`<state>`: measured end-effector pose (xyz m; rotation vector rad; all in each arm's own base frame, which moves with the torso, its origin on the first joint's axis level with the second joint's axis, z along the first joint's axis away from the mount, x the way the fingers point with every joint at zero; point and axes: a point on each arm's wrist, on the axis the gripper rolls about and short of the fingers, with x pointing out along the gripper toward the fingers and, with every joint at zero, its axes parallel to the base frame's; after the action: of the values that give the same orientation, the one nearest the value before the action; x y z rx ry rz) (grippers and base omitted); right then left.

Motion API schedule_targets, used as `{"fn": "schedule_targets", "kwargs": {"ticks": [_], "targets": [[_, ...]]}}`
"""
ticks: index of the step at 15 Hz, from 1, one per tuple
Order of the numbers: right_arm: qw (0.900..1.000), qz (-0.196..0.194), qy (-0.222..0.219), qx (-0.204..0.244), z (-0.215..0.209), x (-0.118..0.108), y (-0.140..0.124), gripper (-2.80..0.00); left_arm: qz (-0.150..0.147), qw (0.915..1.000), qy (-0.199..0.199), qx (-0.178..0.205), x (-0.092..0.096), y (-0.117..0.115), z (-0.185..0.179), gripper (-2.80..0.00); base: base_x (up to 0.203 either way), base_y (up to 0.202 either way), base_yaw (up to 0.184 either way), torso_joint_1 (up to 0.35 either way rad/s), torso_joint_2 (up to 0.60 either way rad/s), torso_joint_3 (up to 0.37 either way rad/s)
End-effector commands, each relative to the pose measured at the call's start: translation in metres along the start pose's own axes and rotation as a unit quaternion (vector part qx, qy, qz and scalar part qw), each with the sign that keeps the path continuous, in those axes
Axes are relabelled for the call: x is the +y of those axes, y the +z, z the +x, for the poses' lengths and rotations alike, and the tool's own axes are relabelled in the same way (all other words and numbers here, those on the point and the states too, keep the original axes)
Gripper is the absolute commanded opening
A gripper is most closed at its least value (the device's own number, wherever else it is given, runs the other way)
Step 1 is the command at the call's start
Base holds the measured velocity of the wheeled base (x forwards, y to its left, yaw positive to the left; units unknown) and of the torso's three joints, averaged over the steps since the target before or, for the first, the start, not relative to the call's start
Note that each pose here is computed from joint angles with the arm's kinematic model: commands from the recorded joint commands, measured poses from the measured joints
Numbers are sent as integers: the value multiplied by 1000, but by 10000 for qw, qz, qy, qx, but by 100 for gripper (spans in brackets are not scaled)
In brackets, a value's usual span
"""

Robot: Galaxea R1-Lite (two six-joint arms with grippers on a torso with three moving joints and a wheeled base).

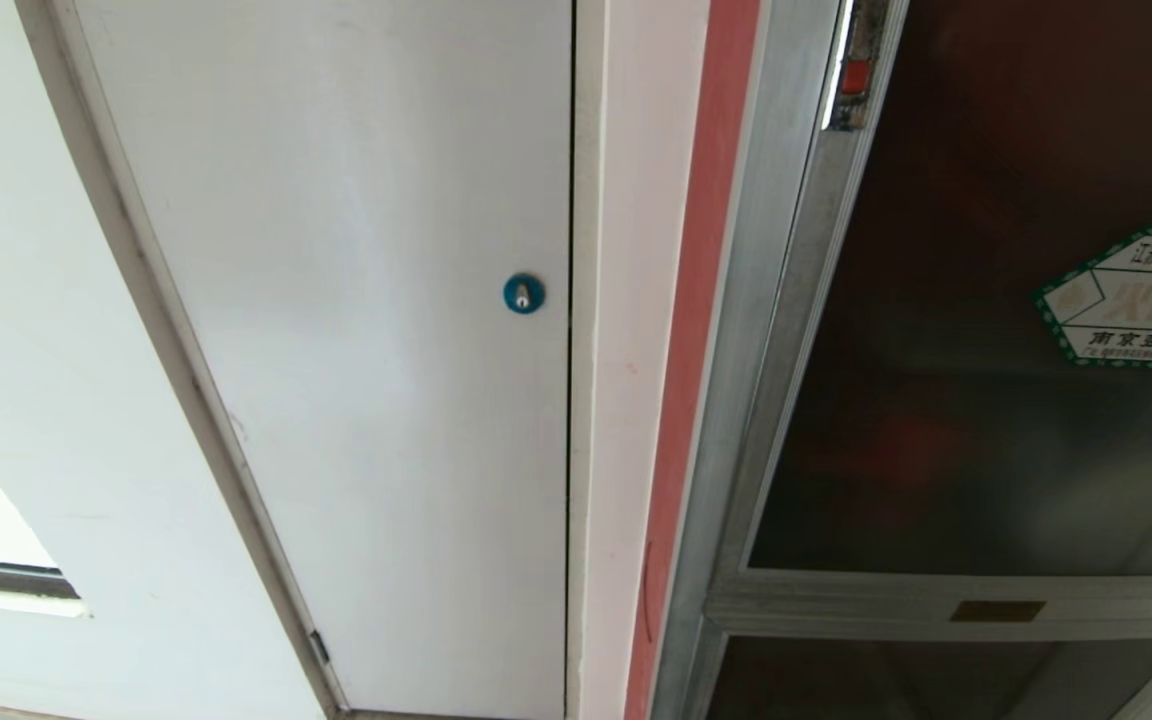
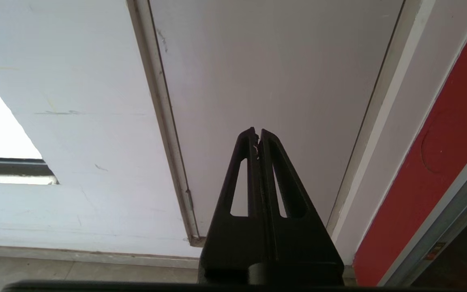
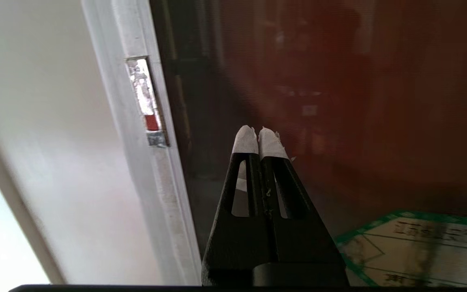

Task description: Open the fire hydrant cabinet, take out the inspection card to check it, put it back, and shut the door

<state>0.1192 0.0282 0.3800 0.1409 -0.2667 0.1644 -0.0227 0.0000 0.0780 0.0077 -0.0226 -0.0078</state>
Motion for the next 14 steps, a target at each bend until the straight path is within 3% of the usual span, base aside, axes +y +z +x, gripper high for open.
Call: {"fn": "schedule_targets", "kwargs": {"ticks": [1,4,14], "targets": [[9996,-44,-195,-204,-17,-6,7,-280,0,10000,1,59,0,-3,1,-280,0,0,0,0,0,0],[9985,-124,-458,-279,-36,-12,4,-280,0,10000,1,59,0,-3,1,-280,0,0,0,0,0,0],[9963,-213,-567,-608,-108,-15,-13,-280,0,10000,1,59,0,-3,1,-280,0,0,0,0,0,0]]}}
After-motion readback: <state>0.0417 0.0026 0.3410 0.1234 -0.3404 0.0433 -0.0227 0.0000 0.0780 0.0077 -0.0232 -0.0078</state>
